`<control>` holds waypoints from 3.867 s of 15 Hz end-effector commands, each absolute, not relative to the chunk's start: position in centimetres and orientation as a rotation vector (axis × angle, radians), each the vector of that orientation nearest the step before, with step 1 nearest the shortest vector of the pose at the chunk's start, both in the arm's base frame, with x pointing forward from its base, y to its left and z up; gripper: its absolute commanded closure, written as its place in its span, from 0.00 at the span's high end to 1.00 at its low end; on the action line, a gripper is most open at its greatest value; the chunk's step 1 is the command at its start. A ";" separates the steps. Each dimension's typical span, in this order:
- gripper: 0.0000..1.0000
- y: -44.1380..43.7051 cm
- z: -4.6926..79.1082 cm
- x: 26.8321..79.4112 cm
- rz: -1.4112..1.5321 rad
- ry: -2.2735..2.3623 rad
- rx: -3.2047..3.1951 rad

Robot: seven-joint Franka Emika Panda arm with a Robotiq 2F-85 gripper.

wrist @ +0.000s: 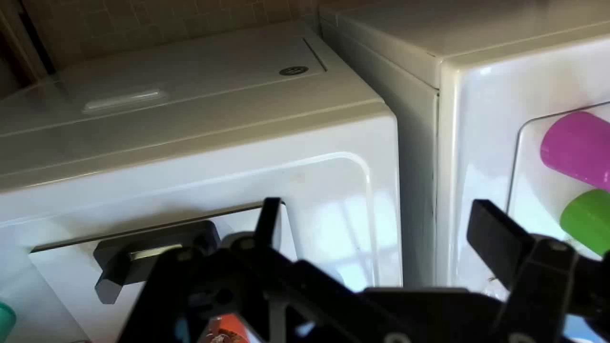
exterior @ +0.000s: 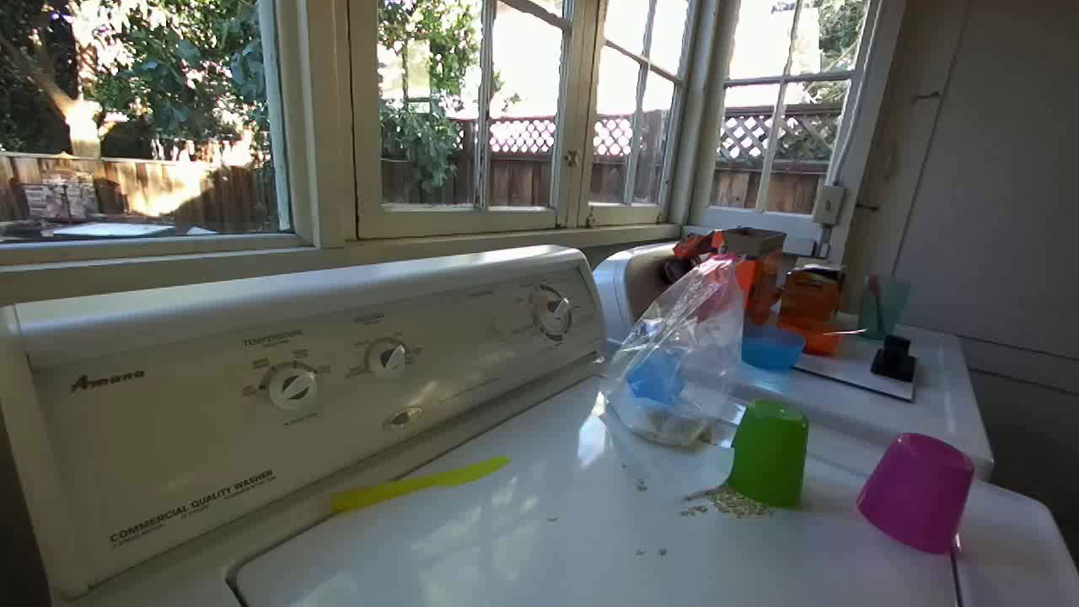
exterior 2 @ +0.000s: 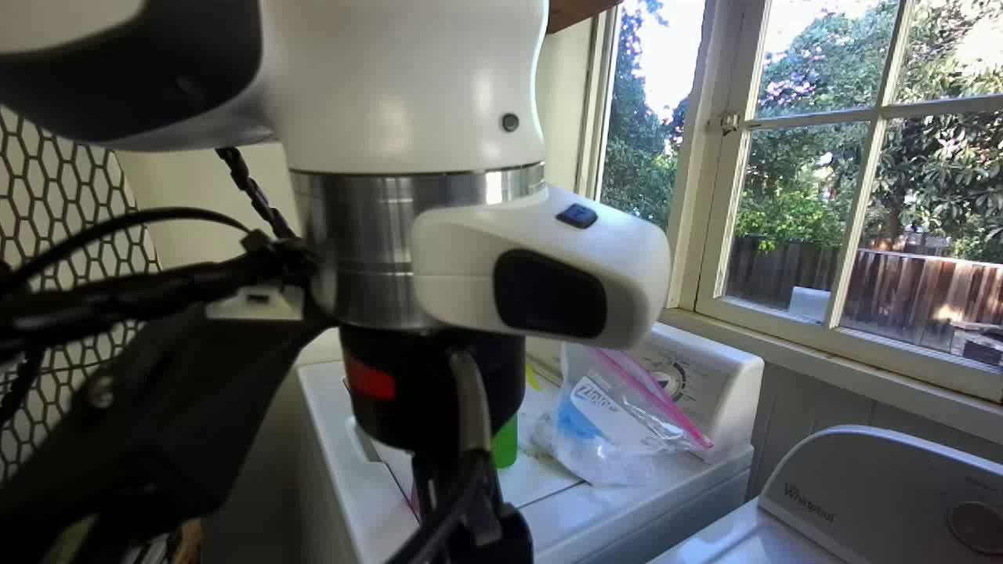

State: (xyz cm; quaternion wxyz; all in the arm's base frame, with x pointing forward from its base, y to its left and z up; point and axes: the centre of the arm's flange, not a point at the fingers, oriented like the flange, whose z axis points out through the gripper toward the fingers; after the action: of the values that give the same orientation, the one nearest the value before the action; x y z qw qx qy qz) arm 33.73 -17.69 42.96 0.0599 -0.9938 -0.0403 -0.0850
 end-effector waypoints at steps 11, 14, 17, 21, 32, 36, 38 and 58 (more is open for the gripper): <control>1.00 -17.7 43.0 33.7 -0.257 -0.122 -3.008; 1.00 -17.7 43.0 33.7 -0.257 -0.122 -3.008; 1.00 -17.6 43.0 34.1 -0.239 -0.110 -3.025; 1.00 -13.7 44.1 37.1 -0.203 -0.281 -3.048; 1.00 -6.8 43.5 41.4 -0.258 -0.198 -3.131; 1.00 -6.5 42.9 42.3 -0.261 -0.152 -3.137; 1.00 -6.5 43.1 42.4 -0.267 -0.149 -3.137; 1.00 -0.2 46.0 43.7 -0.314 0.279 -3.034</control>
State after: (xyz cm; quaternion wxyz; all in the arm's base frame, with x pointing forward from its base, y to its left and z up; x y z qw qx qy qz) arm 43.40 -3.12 45.46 0.0307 -0.9925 0.0507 -0.1070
